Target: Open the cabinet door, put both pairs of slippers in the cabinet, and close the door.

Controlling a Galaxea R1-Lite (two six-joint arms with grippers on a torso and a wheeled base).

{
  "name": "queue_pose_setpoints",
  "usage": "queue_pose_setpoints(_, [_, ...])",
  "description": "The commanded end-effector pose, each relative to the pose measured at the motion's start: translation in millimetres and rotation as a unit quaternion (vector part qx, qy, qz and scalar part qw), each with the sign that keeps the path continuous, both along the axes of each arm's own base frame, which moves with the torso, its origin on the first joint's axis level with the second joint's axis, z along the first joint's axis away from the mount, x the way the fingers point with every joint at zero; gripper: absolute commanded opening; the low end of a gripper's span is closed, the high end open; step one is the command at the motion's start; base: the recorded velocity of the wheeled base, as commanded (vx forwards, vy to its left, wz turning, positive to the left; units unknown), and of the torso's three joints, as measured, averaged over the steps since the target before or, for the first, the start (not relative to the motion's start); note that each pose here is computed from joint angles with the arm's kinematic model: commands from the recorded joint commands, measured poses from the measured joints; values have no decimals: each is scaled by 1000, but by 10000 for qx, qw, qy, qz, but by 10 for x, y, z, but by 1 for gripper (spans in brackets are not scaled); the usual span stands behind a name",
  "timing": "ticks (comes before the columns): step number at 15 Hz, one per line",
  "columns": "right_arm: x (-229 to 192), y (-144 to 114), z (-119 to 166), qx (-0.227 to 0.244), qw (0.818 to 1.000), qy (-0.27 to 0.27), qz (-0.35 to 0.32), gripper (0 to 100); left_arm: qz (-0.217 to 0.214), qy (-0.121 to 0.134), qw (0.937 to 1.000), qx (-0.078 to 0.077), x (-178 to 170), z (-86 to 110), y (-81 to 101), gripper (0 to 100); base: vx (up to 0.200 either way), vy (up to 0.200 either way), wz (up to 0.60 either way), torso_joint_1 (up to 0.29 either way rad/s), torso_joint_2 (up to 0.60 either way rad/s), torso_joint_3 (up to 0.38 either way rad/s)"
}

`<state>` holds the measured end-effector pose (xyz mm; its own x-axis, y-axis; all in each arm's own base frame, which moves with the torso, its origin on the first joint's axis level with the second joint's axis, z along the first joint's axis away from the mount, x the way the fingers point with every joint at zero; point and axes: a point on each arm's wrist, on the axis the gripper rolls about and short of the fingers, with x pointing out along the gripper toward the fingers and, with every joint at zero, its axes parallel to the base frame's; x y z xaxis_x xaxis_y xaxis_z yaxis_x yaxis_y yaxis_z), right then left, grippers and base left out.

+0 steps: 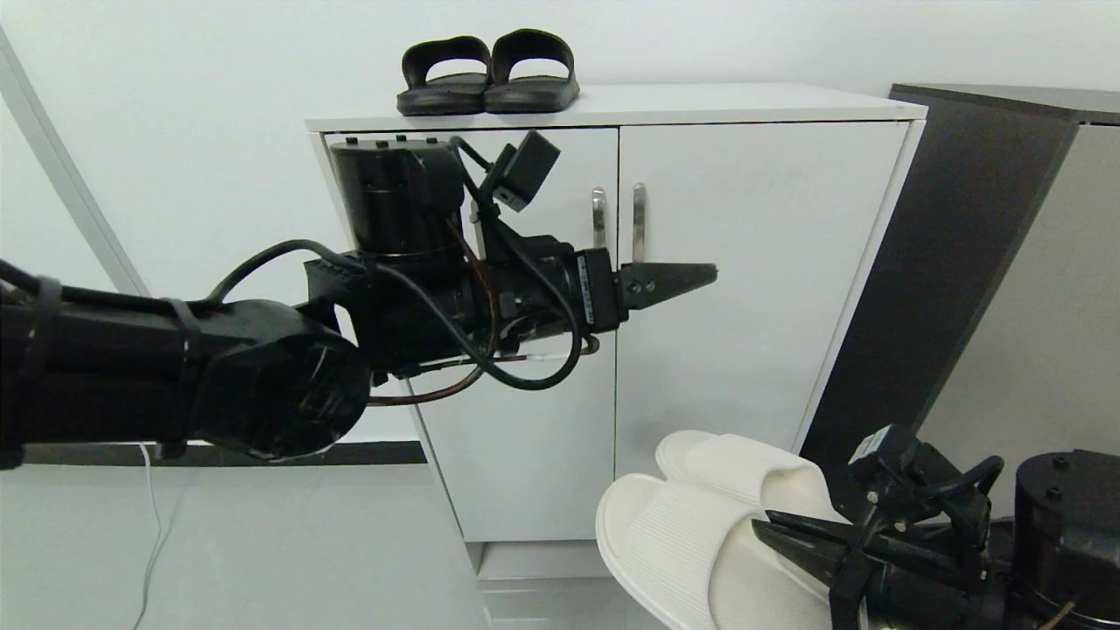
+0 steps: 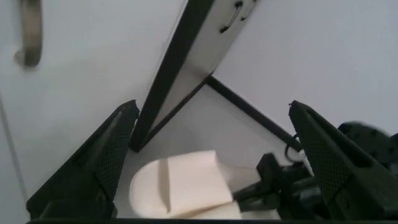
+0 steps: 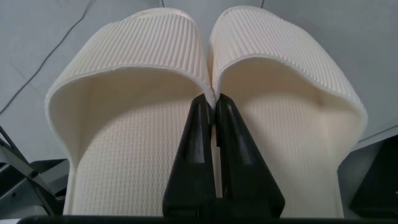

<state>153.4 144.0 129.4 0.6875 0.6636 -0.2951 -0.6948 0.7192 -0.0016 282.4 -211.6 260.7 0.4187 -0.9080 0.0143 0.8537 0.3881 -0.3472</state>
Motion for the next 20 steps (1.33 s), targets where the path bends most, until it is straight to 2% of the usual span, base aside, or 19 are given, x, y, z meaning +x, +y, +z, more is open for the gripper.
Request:
queue_pose_setpoints(1, [-1, 1, -6, -10, 10000, 9, 0, 0, -31, 16, 9999, -102, 252, 24, -136, 100, 0, 0, 0, 0, 0, 0])
queue_pose_setpoints(4, [0, 2, -16, -31, 10000, 20, 2, 0, -6, 136, 9997, -218, 469, 162, -135, 100, 0, 0, 0, 0, 0, 0])
queue_pose_setpoints(6, [0, 2, -16, -26, 10000, 26, 0, 0, 105, 70, 9995, -283, 557, 212, -88, 100, 0, 0, 0, 0, 0, 0])
queue_pose_setpoints(10, [4, 5, -16, -31, 10000, 20, 2, 0, 362, 178, 9989, -224, 652, 186, -43, 100, 0, 0, 0, 0, 0, 0])
queue_pose_setpoints(12, [4, 5, -16, -31, 10000, 20, 2, 0, 673, 122, 9973, -280, 736, 191, -78, 100, 0, 0, 0, 0, 0, 0])
queue_pose_setpoints(16, [2, 4, -19, -36, 10000, 26, 2, 0, 863, 72, 9957, -319, 796, 196, -111, 100, 0, 0, 0, 0, 0, 0])
queue_pose_setpoints(20, [2, 4, -19, -36, 10000, 26, 2, 0, 790, 155, 9964, -252, 828, 147, -192, 100, 0, 0, 0, 0, 0, 0])
